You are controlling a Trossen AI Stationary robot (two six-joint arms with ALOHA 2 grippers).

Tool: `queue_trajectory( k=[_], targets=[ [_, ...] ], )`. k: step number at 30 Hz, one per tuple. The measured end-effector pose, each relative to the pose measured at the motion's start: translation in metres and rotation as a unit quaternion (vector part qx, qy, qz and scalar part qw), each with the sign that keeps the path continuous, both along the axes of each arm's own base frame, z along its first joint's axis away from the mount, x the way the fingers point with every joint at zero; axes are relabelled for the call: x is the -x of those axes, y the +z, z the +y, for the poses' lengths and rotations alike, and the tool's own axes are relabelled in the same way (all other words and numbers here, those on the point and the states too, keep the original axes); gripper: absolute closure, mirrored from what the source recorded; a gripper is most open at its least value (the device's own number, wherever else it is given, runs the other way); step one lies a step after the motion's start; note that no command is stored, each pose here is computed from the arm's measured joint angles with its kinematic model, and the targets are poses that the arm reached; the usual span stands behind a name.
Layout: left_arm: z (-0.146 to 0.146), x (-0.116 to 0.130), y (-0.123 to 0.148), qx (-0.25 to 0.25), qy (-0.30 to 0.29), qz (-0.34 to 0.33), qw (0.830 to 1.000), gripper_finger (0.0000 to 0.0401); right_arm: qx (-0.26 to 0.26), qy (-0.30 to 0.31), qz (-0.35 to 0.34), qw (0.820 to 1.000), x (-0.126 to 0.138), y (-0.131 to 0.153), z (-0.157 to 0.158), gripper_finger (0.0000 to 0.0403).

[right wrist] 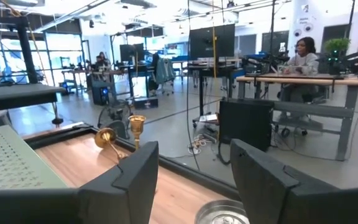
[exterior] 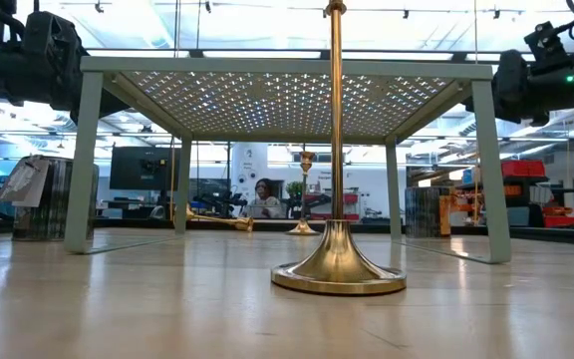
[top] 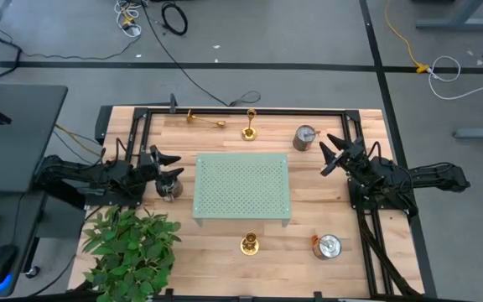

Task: Pick & Place candle stick holders
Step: Put the top orange scented candle on the shelf

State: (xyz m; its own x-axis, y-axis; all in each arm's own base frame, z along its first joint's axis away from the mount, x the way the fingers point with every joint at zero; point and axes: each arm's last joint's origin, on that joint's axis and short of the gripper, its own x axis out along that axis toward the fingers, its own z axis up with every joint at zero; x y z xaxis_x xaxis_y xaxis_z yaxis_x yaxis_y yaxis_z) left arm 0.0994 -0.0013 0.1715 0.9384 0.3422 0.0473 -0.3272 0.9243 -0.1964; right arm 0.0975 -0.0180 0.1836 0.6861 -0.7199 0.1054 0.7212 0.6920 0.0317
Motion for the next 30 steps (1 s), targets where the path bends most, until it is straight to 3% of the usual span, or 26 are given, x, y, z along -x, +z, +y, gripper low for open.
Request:
queue_trajectory(
  k=[9,20,30],
  targets=[
    [0.000,0.000,0.000,0.000,0.000,0.000,1.000,0.0183,-0.012,0.002,-0.029,1.000,0.001,0.003,0.000,0.0202],
    [0.000,0.000,0.000,0.000,-0.001,0.000,1.000,0.0183,-0.020,0.195,-0.059,0.979,-0.006,0.005,0.009,0.0202],
    [0.000,0.000,0.000,0.000,-0.002,0.002,1.000,0.0183,-0.029,0.323,-0.060,0.944,-0.008,0.004,0.016,0.0202]
  ],
)
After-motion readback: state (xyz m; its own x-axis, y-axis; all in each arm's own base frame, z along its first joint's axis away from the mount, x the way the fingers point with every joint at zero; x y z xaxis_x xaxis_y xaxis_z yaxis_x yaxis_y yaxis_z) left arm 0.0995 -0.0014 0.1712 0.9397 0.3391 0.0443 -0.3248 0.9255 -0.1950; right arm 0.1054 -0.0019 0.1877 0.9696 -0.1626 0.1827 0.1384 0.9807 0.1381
